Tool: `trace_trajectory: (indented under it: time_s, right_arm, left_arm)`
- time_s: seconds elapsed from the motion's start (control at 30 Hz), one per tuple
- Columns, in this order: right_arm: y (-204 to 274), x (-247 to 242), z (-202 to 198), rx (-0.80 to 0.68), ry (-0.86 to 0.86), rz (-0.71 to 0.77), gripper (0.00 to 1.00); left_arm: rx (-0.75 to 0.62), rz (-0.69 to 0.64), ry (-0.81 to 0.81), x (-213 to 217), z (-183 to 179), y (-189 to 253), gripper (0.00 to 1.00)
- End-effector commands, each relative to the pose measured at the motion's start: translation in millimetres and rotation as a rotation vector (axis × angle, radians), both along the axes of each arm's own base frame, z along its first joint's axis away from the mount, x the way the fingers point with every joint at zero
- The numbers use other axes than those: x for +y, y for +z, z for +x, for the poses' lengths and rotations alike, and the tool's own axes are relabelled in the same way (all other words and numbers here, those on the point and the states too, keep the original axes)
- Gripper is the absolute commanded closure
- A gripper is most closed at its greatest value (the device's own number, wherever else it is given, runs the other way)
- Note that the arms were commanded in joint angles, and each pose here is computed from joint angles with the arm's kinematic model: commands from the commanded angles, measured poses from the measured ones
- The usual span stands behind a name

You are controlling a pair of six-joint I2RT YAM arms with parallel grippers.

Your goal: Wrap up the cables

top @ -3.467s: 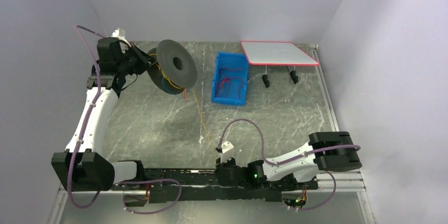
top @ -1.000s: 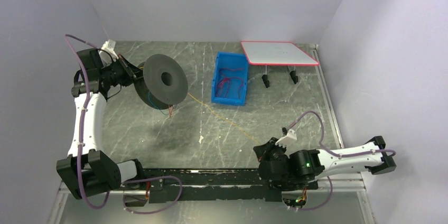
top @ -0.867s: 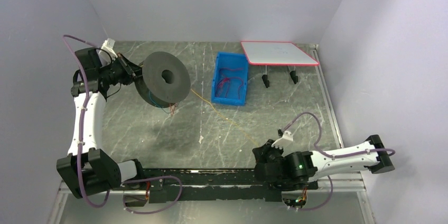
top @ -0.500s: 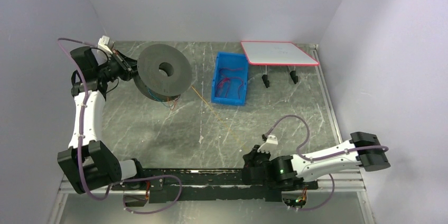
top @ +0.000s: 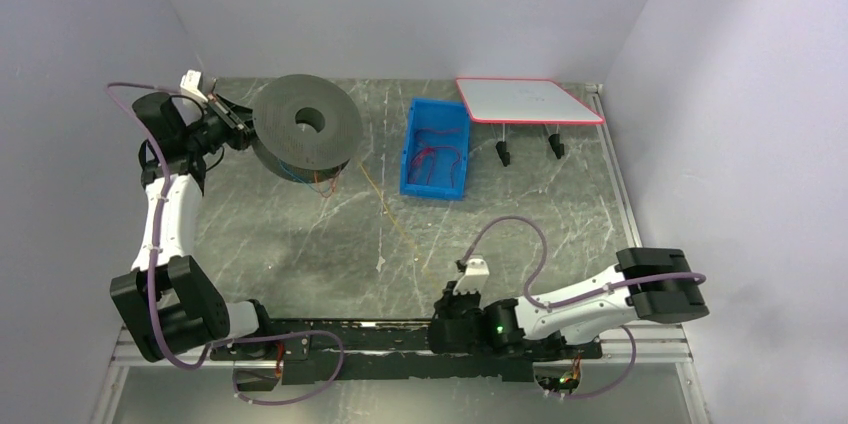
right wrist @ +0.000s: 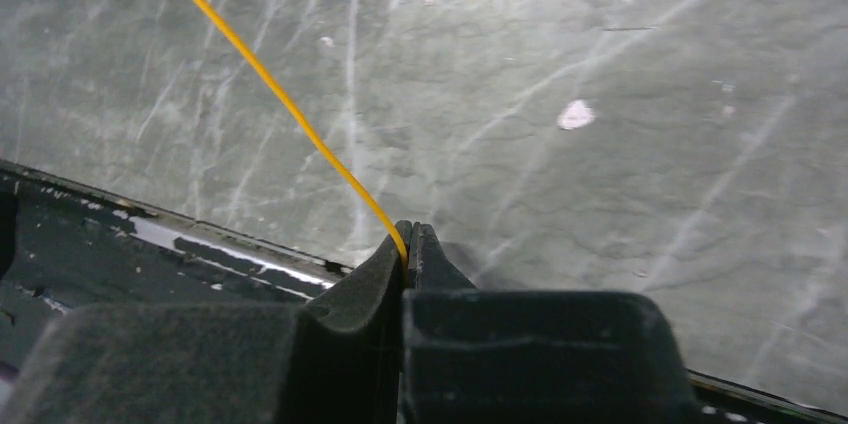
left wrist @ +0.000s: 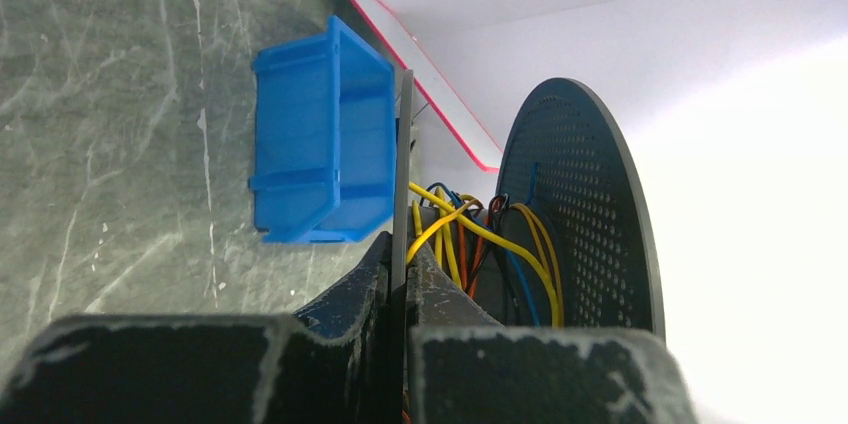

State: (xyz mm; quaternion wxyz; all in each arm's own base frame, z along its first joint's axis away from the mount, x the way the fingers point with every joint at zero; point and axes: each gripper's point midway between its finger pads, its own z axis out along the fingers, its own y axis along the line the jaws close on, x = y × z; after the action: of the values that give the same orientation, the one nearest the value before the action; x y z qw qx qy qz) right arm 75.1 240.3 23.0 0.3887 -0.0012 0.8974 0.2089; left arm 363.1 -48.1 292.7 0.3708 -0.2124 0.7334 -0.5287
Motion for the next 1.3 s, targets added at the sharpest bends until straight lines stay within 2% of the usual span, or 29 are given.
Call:
trace_trajectory:
  time_s: [0.0, 0.47, 0.77, 0.9, 1.27]
  right_arm:
    - [11.1, 32.6, -12.7, -0.031, 0.121, -0.015, 1.0]
    - [35.6, 118.0, -34.6, -0.115, 0.394, -0.092, 1.0]
    - [63.1, 165.1, -47.4, -0.167, 0.536, -0.089, 1.0]
    - [78.9, 184.3, -55.6, -0.179, 0.597, -0.071, 1.0]
    - [163.6, 215.5, -68.2, -0.248, 0.703, 0.024, 1.0]
  left_arm:
    - [-0.066, -0.033, 0.042, 7.7, 7.3, 23.6, 0.93]
    - [-0.041, -0.058, 0.283, 37.0, 33.3, 19.9, 0.93]
    - [-0.04, 0.018, 0.461, 53.5, 37.7, 18.5, 0.93]
    - [-0.047, 0.085, 0.522, 52.8, 41.8, 21.1, 0.93]
    - [-0.102, 0.436, 0.678, 28.4, 36.1, 25.0, 0.93]
